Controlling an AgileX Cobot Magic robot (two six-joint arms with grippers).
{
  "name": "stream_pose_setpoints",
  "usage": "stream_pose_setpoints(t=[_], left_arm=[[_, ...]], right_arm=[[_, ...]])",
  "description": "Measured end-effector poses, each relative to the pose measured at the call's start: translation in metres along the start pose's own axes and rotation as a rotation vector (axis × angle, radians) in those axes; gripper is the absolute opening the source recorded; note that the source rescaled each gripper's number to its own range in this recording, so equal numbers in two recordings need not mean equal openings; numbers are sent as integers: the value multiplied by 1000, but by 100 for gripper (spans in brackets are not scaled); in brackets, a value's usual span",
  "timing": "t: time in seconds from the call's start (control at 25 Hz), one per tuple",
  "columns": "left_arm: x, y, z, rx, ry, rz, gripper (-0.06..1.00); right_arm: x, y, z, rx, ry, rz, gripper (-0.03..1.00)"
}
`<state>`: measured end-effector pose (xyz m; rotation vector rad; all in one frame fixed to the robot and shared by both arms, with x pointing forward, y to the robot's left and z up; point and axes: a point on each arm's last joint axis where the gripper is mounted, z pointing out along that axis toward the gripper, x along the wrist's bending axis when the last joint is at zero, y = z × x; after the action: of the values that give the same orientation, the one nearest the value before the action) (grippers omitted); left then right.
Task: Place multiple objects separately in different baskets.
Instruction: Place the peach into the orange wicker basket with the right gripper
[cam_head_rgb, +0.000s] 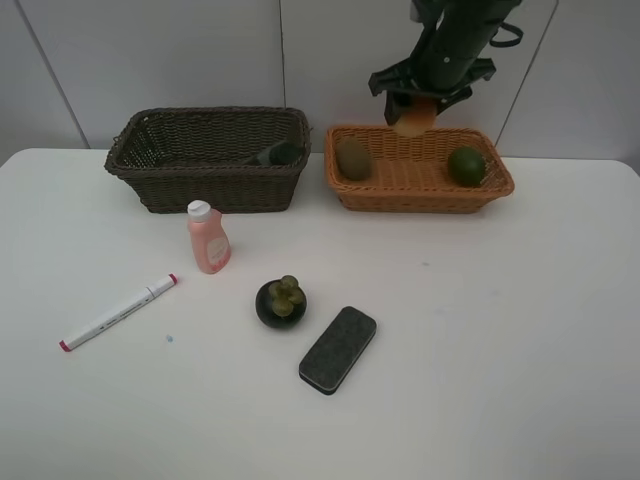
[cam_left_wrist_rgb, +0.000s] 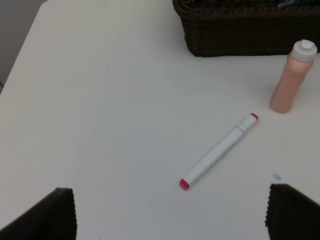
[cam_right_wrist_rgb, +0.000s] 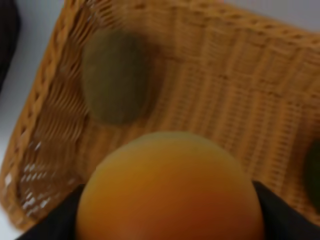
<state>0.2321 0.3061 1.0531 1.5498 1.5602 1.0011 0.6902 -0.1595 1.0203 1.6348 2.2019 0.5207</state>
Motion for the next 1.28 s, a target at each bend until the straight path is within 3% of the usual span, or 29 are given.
stream_pose_setpoints(t=[0.48,1.28], left_arm=[[0,0,0,0,0,0,100],[0,0,0,0,0,0,100]], right_arm=[[-13,-13,75,17,-17,11,49],[-12,-15,78,36,-13,14,49]])
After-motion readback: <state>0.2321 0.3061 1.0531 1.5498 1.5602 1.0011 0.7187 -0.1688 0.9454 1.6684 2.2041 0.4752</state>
